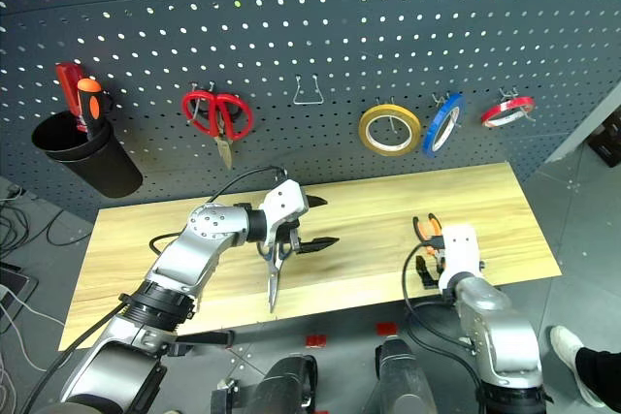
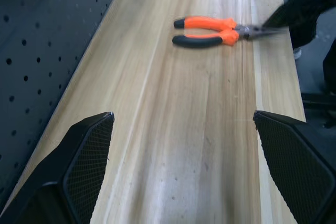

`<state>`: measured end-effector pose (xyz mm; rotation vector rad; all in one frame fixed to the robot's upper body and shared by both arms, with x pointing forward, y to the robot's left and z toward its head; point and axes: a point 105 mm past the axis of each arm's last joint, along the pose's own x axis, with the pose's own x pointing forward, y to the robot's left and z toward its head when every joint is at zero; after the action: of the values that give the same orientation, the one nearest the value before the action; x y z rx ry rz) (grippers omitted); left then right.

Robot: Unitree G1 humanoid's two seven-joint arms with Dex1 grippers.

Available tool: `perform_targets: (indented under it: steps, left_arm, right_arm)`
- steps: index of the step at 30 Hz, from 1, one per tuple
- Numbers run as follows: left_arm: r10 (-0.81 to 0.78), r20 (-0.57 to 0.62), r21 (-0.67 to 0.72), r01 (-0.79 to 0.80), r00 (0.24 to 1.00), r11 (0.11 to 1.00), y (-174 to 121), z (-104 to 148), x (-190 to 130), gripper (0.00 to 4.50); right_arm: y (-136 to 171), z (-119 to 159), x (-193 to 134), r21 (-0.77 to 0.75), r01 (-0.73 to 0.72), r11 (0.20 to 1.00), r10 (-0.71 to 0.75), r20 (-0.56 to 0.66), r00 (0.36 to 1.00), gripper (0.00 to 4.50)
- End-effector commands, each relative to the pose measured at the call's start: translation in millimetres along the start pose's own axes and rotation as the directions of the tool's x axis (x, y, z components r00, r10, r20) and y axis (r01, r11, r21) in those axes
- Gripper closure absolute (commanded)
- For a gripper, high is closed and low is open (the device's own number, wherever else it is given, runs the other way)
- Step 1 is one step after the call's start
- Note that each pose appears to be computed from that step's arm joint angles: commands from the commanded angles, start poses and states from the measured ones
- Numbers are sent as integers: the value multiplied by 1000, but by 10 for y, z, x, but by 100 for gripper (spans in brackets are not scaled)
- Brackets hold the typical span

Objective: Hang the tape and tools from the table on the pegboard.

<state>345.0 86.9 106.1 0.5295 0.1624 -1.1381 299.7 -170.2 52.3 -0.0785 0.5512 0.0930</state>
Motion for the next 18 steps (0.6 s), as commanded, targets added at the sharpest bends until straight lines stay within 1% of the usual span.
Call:
perform_targets:
  steps: [1,3,5,11,18]
  left_arm:
    - [-18,-7,46,18,1000,999,-28,26,-29,0]
    - [-23,-13,51,23,1000,998,-41,13,-30,0]
    - [-27,-15,53,28,1000,998,-60,10,-25,0]
    - [-34,-21,52,35,999,998,-94,-3,-19,0]
    - [-37,-25,51,38,999,998,-113,-21,-17,0]
  right_arm:
    - [-27,77,103,-65,20,998,-21,-16,1000,3]
    - [-44,115,219,-119,20,993,-23,-25,999,3]
    - [-72,138,326,-141,20,990,-26,-39,999,3]
    - [-226,140,538,-133,38,990,-49,-80,996,3]
    - [-330,5,655,-94,0,996,-18,-189,982,3]
